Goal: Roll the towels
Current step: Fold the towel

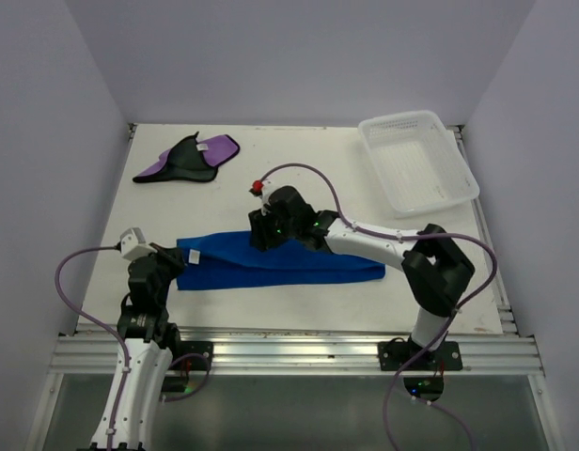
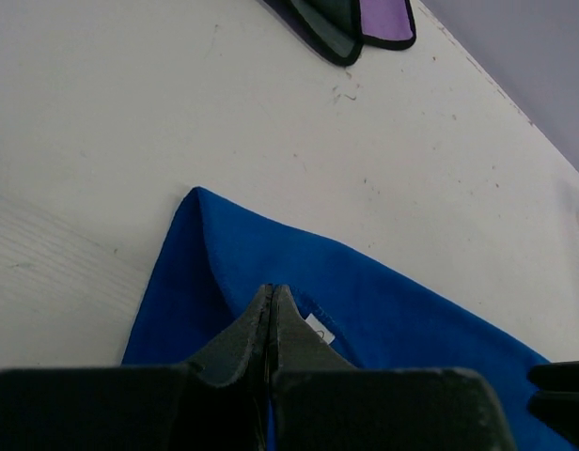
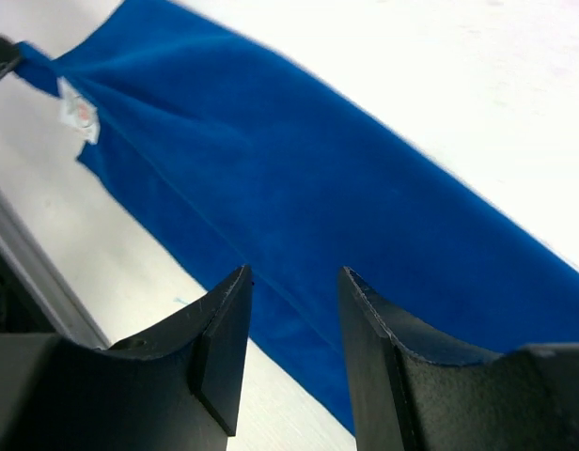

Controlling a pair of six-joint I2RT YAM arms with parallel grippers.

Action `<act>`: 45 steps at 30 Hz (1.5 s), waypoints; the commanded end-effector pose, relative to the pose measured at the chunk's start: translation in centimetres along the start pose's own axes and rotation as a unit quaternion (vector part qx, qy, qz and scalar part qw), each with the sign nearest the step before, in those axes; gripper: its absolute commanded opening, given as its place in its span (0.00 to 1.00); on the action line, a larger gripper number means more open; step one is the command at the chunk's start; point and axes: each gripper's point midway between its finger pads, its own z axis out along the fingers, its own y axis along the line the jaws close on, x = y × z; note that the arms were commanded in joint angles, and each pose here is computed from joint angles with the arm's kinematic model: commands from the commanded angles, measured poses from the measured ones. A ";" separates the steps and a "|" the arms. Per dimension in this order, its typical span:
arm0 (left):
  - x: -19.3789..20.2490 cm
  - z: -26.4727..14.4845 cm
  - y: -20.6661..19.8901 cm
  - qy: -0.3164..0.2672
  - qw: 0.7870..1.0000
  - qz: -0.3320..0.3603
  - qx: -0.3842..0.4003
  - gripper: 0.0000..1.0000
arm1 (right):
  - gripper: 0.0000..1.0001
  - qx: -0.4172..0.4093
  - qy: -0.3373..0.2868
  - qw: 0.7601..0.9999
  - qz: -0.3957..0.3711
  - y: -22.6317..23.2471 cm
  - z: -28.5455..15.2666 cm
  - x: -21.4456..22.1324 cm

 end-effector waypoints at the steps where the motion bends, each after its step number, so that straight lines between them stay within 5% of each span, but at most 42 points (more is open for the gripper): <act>1: -0.6 -0.1 0.4 -0.009 1.000 -0.015 -0.020 0.00 | 0.45 -0.103 -0.049 0.993 -0.033 5.7 1.4 -3.2; 5: -0.9 -0.2 0.6 -0.010 0.999 -0.025 -0.034 0.27 | 0.45 -0.126 -0.034 0.990 -0.058 7.5 3.7 -2.4; 9: -1.2 -0.5 0.1 -0.007 0.999 -0.036 -0.032 0.38 | 0.44 -0.133 -0.041 0.988 -0.063 8.0 4.6 -2.9; 20: -6.4 -1.3 -4.7 -0.012 0.997 -0.075 -0.016 0.47 | 0.42 -0.173 -0.038 0.982 -0.069 9.3 6.4 -2.6; 25: -8.2 0.5 -6.6 0.070 0.996 0.005 -0.060 0.47 | 0.42 -0.182 -0.043 0.976 -0.113 9.8 6.5 -2.2; 33: -18.4 -2.5 -8.0 -0.027 0.986 0.116 -0.120 0.54 | 0.51 -0.192 -0.057 0.968 -0.151 11.2 8.4 -1.6; 45: -17.6 -3.7 -4.7 -0.115 0.974 0.141 -0.138 0.56 | 0.56 -0.174 -0.029 0.948 -0.264 14.9 12.4 0.3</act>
